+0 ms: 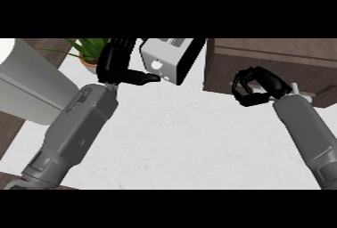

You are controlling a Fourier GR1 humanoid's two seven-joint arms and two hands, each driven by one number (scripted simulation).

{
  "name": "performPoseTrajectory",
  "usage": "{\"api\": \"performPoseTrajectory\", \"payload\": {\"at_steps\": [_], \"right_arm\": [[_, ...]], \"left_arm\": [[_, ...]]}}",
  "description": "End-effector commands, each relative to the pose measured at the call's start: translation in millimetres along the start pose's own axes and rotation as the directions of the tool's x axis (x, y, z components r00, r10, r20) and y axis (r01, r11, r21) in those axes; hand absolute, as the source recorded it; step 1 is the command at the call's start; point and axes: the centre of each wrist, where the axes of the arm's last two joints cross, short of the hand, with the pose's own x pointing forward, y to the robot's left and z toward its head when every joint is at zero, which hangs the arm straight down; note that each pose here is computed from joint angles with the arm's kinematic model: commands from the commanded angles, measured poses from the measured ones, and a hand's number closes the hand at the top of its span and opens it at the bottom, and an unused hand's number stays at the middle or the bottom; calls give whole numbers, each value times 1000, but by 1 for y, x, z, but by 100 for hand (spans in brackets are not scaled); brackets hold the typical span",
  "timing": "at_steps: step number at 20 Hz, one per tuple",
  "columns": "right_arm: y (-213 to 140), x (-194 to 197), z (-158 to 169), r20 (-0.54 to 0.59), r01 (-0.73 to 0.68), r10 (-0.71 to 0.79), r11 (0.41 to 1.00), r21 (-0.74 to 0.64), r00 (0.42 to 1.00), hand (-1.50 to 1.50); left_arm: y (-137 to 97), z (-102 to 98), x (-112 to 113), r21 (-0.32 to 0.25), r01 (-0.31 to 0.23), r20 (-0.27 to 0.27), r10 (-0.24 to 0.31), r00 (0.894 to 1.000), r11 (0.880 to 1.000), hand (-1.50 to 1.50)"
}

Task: Pick up the cup, place it into the drawer and close the drawer

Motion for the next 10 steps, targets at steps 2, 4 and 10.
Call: {"api": "performPoseTrajectory", "payload": {"at_steps": [2, 4, 10], "right_arm": [[-79, 48, -4, -10, -108, 109, 966, -236, 994, 150], [-92, 49, 4, -4, -99, 100, 967, -237, 995, 150], [-96, 47, 12, 3, -71, 73, 973, -220, 997, 150]], "left_arm": [[2, 4, -1, -20, -15, -6, 15, 1000, 1000, -150], [8, 7, -1, -22, -22, -8, 22, 1000, 1000, -150], [3, 12, -5, -40, -39, -21, 39, 999, 998, -150]]}}
